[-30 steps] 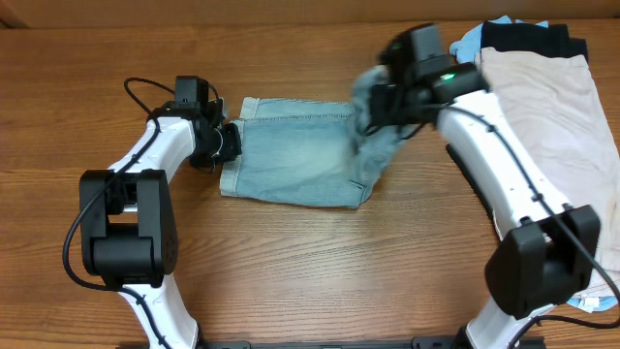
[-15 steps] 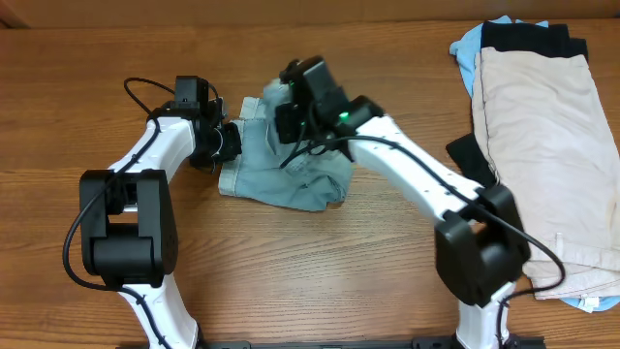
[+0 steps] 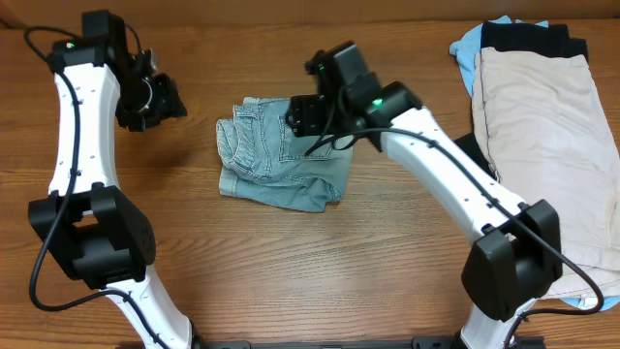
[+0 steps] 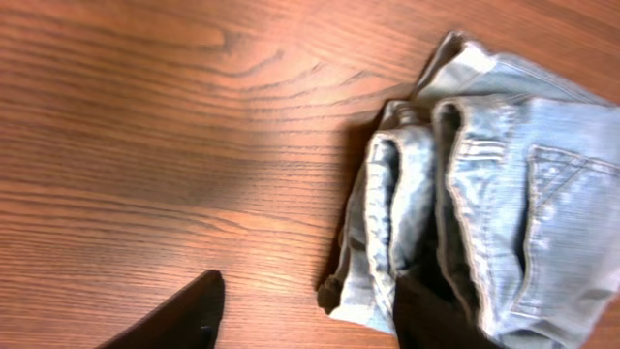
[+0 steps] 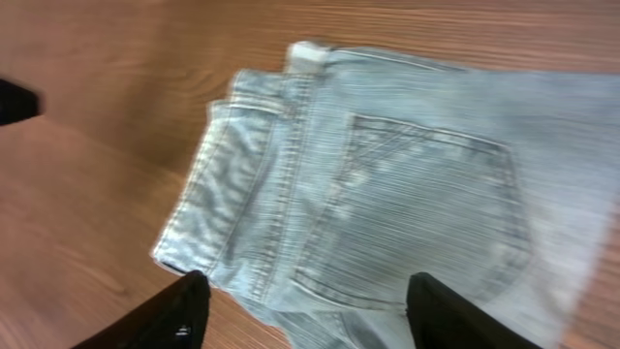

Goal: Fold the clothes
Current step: 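Fold the right half over toward the left gripper with the right gripper, then release with the right gripper and grasp the folded bundle with the left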

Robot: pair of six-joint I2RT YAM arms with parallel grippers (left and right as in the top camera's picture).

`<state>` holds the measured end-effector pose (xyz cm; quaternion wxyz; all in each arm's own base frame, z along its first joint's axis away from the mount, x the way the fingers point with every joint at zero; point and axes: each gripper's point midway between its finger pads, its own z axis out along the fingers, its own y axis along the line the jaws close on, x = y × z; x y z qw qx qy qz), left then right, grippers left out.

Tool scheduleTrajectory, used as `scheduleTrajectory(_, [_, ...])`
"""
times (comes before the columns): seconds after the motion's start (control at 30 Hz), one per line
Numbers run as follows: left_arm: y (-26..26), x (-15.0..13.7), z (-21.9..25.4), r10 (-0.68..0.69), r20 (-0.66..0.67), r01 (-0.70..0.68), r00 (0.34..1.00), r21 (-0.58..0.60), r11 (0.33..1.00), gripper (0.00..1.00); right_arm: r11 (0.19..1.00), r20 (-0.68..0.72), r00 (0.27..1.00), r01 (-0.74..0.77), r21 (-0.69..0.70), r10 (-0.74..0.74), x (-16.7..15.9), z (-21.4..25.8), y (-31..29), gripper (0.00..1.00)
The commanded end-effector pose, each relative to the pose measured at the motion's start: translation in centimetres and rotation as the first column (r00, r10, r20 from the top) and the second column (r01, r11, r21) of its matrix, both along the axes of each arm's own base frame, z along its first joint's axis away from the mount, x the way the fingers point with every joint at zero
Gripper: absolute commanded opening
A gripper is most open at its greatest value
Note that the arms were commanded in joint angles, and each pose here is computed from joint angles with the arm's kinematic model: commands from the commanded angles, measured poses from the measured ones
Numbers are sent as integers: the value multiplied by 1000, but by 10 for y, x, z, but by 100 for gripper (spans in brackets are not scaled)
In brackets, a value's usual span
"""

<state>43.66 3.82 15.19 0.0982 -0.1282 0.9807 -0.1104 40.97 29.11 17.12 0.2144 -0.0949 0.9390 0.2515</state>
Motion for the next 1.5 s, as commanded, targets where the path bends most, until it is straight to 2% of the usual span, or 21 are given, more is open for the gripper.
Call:
scheduleTrajectory(0.0, [-39, 3, 11, -206, 79, 212, 975, -82, 974, 63, 1000, 26, 1000, 5, -23, -4, 5, 11, -16, 71])
scheduleTrajectory(0.07, [-64, 4, 11, -286, 117, 300, 951, -125, 946, 65, 997, 5, 999, 48, -58, -48, 10, 5, -35, 71])
scheduleTrajectory(0.23, [-99, 7, 12, -394, 156, 413, 906, -108, 904, 74, 986, -42, 988, 143, -84, -147, 23, -2, -81, 76])
scheduleTrajectory(0.27, [-105, 8, 12, -405, 163, 424, 900, -105, 900, 82, 981, -54, 983, 169, -91, -175, 26, -3, -94, 76])
scheduleTrajectory(0.3, [-117, 10, 10, -425, 168, 445, 889, -100, 890, 96, 973, -70, 974, 208, -101, -215, 30, -6, -114, 77])
scheduleTrajectory(0.33, [-122, 11, 7, -429, 156, 445, 890, -89, 891, 97, 969, -76, 969, 225, -106, -234, 32, -7, -124, 77])
scheduleTrajectory(0.43, [-123, 10, -20, -389, 44, 389, 920, -2, 921, 97, 956, -94, 957, 264, -124, -276, 35, -10, -151, 77])
scheduleTrajectory(0.53, [-126, 3, -46, -338, -63, 340, 939, 26, 940, 97, 949, -107, 948, 284, -140, -299, 35, -13, -170, 78])
scheduleTrajectory(0.63, [-125, -10, -74, -266, -191, 283, 945, 70, 957, 99, 943, -116, 942, 298, -150, -316, 35, -14, -182, 78])
scheduleTrajectory(0.77, [-111, -20, -97, -173, -295, 223, 940, 147, 964, 98, 944, -115, 944, 290, -159, -309, 34, -15, -187, 78])
scheduleTrajectory(1.07, [-103, -21, -103, -163, -314, 231, 935, 194, 953, 100, 944, -107, 945, 292, -156, -310, 36, -15, -187, 84])
scheduleTrajectory(1.47, [-106, -36, -134, -176, -419, 273, 891, 183, 944, 93, 939, -100, 942, 300, -171, -319, 37, -15, -190, 86])
